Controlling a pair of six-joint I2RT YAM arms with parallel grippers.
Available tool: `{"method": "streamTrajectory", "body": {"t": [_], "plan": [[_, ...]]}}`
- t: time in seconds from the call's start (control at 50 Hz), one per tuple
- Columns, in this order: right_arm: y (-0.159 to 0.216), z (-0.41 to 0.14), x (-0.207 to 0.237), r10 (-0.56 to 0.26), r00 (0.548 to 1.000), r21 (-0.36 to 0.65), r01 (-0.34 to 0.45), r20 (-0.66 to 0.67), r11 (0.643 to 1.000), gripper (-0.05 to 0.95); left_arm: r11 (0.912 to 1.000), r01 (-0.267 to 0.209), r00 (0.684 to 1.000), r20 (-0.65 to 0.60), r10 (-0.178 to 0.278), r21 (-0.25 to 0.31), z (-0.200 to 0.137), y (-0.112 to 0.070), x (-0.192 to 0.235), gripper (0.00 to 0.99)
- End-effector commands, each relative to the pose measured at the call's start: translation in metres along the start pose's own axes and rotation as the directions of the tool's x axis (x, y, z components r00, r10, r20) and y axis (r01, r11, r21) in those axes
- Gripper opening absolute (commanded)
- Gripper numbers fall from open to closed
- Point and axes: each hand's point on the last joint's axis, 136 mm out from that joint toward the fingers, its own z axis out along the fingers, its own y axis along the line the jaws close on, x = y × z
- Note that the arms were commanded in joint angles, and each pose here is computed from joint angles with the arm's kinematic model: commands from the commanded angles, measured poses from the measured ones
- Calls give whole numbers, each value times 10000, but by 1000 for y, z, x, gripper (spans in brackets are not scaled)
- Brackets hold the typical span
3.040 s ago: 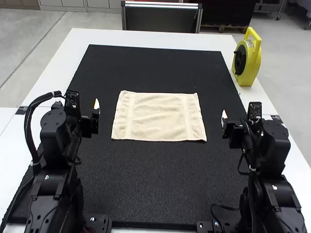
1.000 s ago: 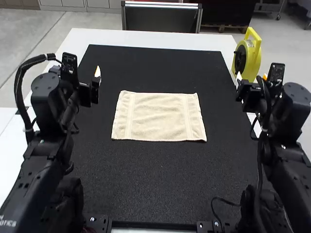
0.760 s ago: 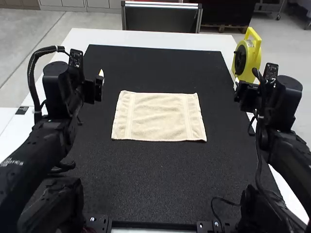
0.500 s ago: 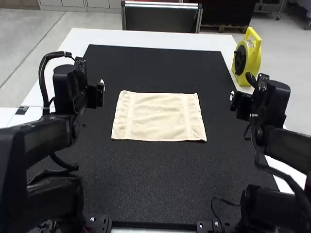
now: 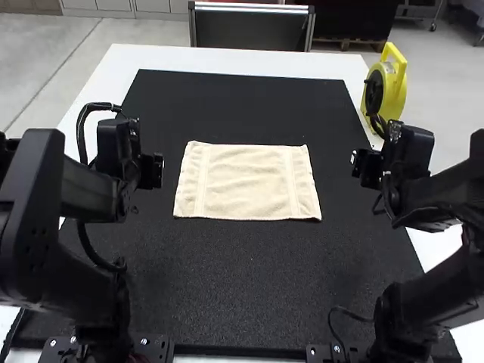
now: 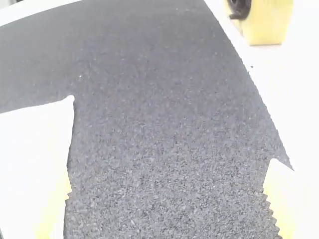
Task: Fold the towel.
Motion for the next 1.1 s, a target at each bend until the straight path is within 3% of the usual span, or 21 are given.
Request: {"method": "streamTrajectory", "body": {"t": [0.0,0.12,0.26,0.54,0.64,0.72,0.76,0.92,1.08], "plan": [[14,9,5,-432,9987,-628,414,-268,9972,897,9986,-318,9991,298,305,422,2,-8,-13,936],[13,11,11,-931,9950,-501,912,-362,9946,907,9941,-470,9987,245,448,979,1,-22,-10,949],[17,13,8,-1050,9943,-607,1037,-182,9928,908,9946,-487,9988,84,482,917,5,-24,-4,948],[63,26,22,-1306,9895,-2145,1145,-625,9700,880,9972,-559,9979,-312,575,496,32,-18,7,944],[72,34,28,-1446,9863,-2331,1228,-788,9647,885,9934,-949,9948,-297,970,643,37,-23,8,946],[77,40,27,-1488,9854,-2431,1250,-824,9619,890,9907,-1005,9945,-195,1027,917,36,-28,7,948],[78,43,26,-1509,9852,-2476,1267,-816,9606,892,9855,-962,9952,-62,980,1399,35,-38,6,949],[81,51,19,-1411,9877,-2516,1201,-671,9604,910,9841,-799,9959,544,721,1586,37,-41,-14,948],[84,61,19,-1391,9874,-2730,1139,-749,9553,903,9730,-162,9998,133,135,2302,51,-52,-22,948]]}}
